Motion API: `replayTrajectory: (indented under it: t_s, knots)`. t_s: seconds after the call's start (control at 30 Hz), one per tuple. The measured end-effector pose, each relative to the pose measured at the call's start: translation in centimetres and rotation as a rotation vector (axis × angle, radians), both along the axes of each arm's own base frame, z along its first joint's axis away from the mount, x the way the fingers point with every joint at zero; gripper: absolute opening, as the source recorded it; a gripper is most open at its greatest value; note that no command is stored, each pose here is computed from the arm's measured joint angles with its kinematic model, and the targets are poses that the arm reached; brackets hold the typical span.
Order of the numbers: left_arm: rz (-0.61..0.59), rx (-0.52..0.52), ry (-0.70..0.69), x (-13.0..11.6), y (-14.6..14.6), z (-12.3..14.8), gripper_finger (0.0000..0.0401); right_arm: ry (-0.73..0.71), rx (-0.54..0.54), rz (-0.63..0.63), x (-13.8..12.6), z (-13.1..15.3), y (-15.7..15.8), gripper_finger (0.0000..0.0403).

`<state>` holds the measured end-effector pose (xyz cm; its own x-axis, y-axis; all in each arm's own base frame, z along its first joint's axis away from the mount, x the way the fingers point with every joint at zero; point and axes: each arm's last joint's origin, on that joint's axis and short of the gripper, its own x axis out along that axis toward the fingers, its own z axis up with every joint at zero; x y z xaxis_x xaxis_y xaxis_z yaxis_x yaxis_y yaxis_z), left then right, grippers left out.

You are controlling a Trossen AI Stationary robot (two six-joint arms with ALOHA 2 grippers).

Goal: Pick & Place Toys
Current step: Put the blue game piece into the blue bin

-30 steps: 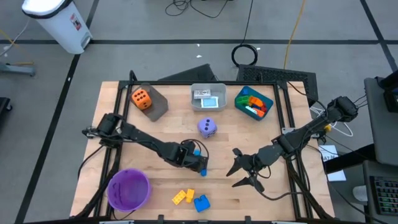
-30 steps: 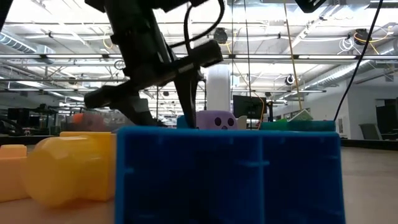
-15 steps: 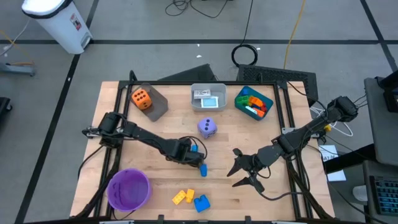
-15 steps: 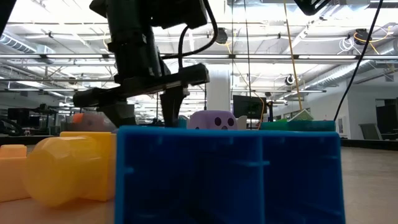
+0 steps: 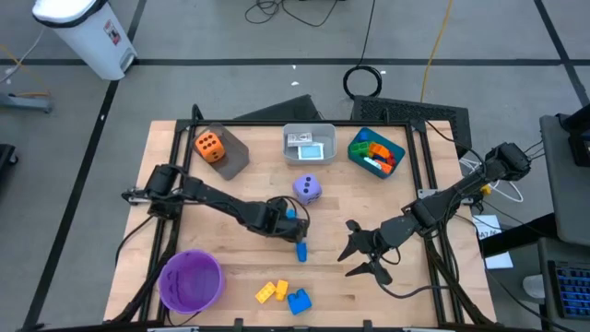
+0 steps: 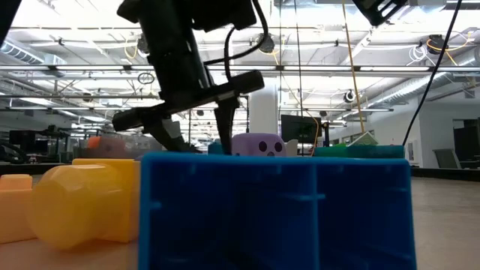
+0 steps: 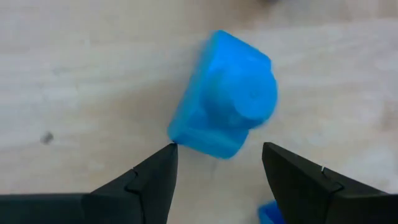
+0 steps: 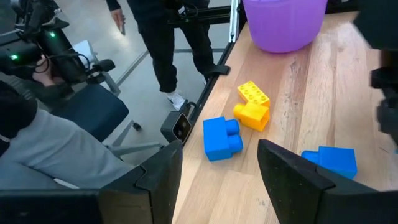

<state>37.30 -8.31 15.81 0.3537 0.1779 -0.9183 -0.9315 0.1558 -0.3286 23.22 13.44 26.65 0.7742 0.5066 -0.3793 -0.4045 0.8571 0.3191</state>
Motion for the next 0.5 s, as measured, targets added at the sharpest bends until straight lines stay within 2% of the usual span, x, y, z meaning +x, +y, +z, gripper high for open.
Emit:
replayTrajectory:
  t_s: [0.27,0.5]
  knots:
    - [-0.042,0.034,0.016,0.3,1.5,0.1,0.0241,0.001,-0.001,0.000,0.0,0.0,0.0,0.0201]
    - [-0.196,0.104,0.073,-0.1,1.7,0.4,0.0241,0.032,-0.019,0.001,-0.1,-0.3,-0.1,0.0201]
